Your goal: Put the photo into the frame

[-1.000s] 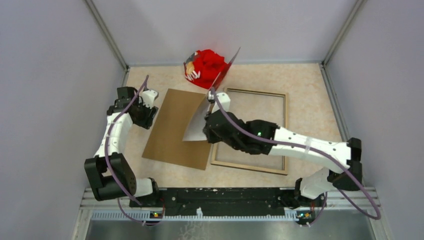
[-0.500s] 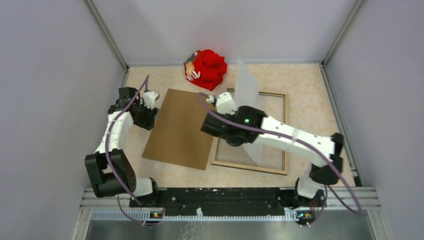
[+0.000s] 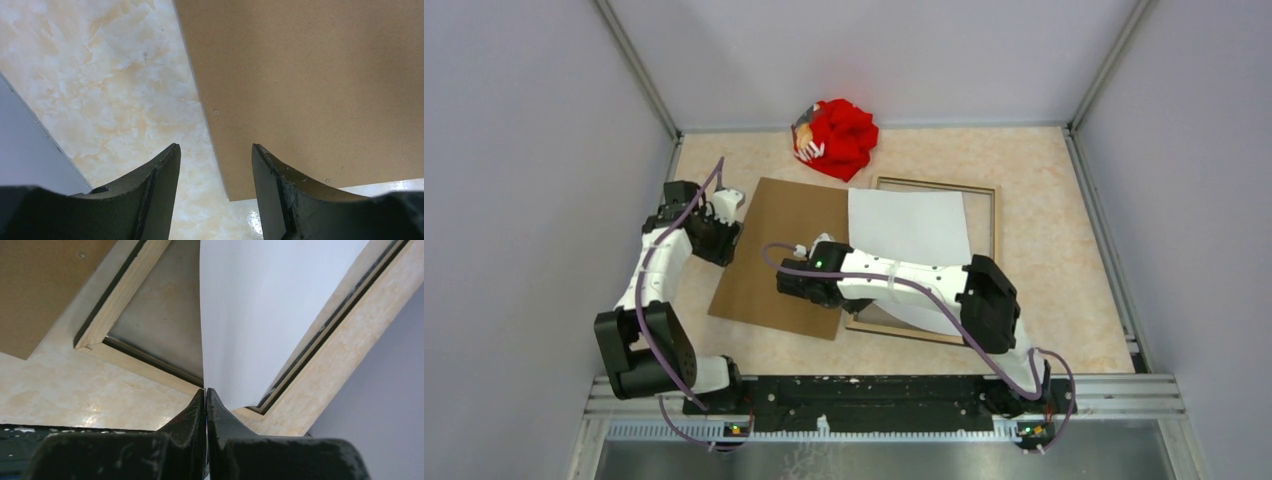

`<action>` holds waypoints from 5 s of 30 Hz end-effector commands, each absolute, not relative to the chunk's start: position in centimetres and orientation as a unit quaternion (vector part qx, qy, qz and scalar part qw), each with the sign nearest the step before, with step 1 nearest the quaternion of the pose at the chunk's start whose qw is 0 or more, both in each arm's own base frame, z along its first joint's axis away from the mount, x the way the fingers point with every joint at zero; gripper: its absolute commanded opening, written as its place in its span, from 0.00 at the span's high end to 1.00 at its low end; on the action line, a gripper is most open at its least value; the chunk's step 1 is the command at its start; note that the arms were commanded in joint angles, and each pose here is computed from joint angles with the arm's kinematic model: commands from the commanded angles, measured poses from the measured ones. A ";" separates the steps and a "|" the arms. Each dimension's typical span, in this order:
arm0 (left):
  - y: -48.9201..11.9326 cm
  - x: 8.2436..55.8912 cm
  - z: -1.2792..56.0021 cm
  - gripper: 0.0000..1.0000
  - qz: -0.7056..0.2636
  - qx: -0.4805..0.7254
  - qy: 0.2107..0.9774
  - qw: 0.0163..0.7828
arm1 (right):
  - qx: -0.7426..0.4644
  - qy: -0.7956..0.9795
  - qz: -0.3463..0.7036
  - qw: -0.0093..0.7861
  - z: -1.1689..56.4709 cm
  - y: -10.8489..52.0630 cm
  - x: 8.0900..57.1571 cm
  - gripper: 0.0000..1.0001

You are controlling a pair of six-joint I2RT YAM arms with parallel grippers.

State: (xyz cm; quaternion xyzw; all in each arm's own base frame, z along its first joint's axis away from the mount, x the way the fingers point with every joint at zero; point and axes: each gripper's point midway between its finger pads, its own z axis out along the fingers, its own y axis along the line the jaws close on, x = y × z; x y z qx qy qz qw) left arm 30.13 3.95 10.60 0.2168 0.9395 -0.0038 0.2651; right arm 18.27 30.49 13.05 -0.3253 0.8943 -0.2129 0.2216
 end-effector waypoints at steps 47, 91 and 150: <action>4.3 30.2 8.6 0.41 0.010 0.234 0.932 0.277 | -0.023 0.962 -0.025 0.271 9.0 28.7 22.9 1.00; 4.0 30.4 8.8 0.38 0.000 0.242 0.930 0.276 | -0.013 0.948 0.134 0.288 11.9 30.1 21.3 0.05; 8.8 38.8 1.5 0.35 0.016 0.160 0.955 0.248 | 0.083 0.957 0.079 0.267 2.6 36.0 28.6 0.04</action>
